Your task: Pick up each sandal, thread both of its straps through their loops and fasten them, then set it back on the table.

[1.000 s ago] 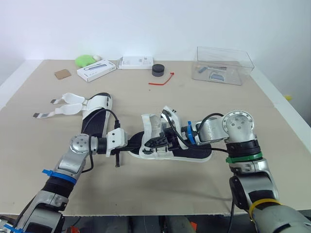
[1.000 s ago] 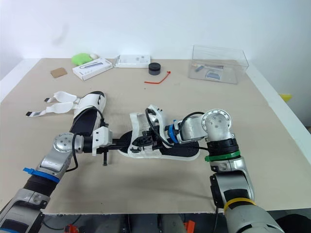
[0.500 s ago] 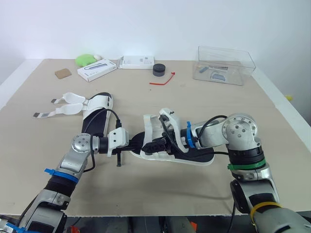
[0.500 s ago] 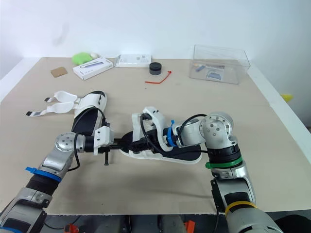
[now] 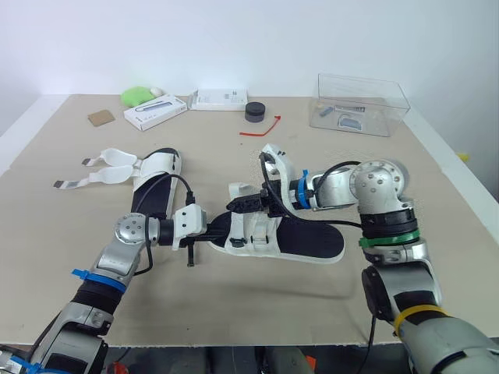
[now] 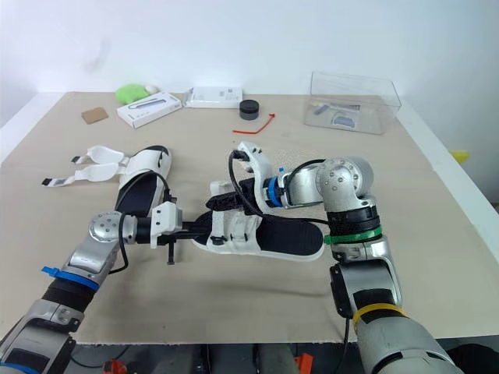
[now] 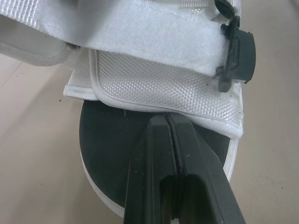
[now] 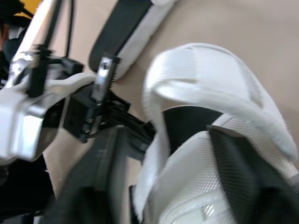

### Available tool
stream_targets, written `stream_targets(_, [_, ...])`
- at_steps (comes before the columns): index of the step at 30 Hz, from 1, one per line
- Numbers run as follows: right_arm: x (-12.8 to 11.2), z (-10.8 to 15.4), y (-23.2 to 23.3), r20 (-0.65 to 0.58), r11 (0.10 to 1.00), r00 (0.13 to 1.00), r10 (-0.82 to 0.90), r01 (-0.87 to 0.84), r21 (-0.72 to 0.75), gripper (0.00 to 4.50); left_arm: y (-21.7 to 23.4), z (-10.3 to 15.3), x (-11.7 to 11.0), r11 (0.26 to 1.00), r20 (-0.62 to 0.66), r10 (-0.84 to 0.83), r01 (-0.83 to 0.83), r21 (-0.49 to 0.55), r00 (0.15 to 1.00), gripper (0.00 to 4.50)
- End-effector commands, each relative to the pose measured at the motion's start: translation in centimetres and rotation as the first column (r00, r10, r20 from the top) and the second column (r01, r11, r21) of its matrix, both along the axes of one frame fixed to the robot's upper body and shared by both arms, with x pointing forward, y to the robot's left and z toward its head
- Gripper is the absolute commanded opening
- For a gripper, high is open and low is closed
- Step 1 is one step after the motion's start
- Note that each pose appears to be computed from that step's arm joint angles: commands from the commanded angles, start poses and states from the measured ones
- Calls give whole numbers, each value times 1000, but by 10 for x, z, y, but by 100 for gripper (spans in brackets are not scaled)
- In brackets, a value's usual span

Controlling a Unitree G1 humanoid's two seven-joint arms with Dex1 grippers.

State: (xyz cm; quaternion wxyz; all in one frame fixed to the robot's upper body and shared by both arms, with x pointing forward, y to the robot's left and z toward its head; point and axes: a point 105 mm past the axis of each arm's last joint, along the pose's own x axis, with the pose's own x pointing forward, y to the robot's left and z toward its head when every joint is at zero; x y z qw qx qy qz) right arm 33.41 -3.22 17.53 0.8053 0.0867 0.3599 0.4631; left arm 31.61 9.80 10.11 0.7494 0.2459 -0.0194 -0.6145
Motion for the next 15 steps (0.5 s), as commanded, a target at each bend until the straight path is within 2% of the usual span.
stream_targets(1, [-5, 18, 4, 42, 998, 999, 30, -32, 48, 98, 5, -28, -4, 996, -81, 21, -13, 88, 996, 0])
stream_targets(3, [-17, 13, 6, 37, 996, 997, 65, -67, 53, 13, 5, -29, -5, 996, -83, 23, -16, 88, 996, 0])
stream_targets(4, [-22, 11, 7, 39, 995, 996, 79, -81, 55, 4, 5, -29, -5, 996, -83, 24, -17, 87, 996, 0])
stream_targets(8, [-45, -7, 7, 61, 992, 991, 119, -122, 34, 4, 6, -30, -7, 996, -87, 25, -18, 90, 996, 0])
stream_targets(15, [-52, -17, 8, 92, 995, 991, 95, -95, 3, 4, 5, -30, -7, 996, -89, 22, -14, 92, 996, 0])
